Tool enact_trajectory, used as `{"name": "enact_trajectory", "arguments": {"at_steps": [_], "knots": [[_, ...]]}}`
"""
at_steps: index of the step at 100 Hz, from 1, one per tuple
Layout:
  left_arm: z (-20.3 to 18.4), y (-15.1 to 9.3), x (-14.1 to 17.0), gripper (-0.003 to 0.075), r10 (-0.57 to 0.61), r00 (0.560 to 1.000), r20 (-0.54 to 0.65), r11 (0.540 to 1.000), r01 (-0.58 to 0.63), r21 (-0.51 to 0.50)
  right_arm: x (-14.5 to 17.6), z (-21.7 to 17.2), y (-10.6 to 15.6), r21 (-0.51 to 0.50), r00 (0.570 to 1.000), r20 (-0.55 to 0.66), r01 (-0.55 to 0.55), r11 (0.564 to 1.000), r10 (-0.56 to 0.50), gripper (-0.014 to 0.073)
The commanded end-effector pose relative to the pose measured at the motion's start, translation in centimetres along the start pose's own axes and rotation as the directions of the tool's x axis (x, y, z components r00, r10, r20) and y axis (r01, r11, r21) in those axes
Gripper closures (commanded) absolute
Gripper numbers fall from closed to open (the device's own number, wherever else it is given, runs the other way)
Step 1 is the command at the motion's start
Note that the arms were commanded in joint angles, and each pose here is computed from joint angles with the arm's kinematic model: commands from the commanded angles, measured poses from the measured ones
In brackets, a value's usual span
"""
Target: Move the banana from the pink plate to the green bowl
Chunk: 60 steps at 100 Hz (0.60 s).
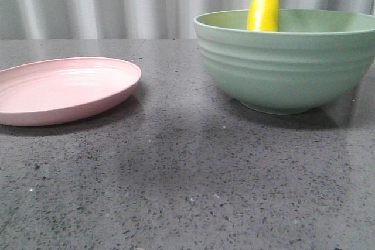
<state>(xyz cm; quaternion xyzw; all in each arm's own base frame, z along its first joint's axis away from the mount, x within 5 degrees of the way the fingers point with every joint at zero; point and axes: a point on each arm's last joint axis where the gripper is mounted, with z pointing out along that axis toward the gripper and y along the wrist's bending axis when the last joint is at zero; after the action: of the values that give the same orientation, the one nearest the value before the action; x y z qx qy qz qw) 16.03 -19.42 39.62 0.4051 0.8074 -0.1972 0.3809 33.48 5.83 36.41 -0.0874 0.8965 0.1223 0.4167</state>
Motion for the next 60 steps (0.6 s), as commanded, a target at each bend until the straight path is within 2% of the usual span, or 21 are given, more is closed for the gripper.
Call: {"name": "enact_trajectory", "arguments": {"at_steps": [1, 4, 17, 31, 45, 60], "knots": [[-2.5, 0.0, -1.2, 0.0740, -0.016, 0.992, 0.122, 1.000, 0.018, -0.019, -1.6, -3.6, 0.5, 0.020, 0.992, 0.122, 0.038, 0.999, -0.040, 0.0619], [-2.9, 0.0, -1.1, 0.0739, -0.021, 0.992, 0.128, 0.999, 0.025, -0.027, -1.7, -4.0, 0.6, 0.020, 0.991, 0.127, 0.042, 0.999, -0.044, 0.0668], [-4.6, 0.3, -0.1, 0.0741, -0.047, 0.985, 0.164, 0.996, 0.059, -0.073, -1.4, -6.4, 1.1, 0.020, 0.984, 0.168, 0.051, 0.998, -0.054, 0.0657], [-7.1, 0.5, 1.5, 0.0741, -0.035, 0.961, 0.274, 0.991, 0.069, -0.115, 0.0, -9.4, 1.6, 0.031, 0.970, 0.237, 0.055, 0.998, -0.061, 0.0657], [-8.8, 0.5, 4.2, 0.0741, -0.049, 0.925, 0.377, 0.987, 0.103, -0.125, 2.4, -12.4, 1.9, 0.058, 0.933, 0.355, 0.049, 0.997, -0.066, 0.0657], [-9.9, 0.6, 7.5, 0.0741, -0.047, 0.878, 0.476, 0.982, 0.129, -0.141, 6.5, -14.5, 1.9, 0.091, 0.884, 0.463, 0.030, 0.995, -0.069, 0.0657]]}}
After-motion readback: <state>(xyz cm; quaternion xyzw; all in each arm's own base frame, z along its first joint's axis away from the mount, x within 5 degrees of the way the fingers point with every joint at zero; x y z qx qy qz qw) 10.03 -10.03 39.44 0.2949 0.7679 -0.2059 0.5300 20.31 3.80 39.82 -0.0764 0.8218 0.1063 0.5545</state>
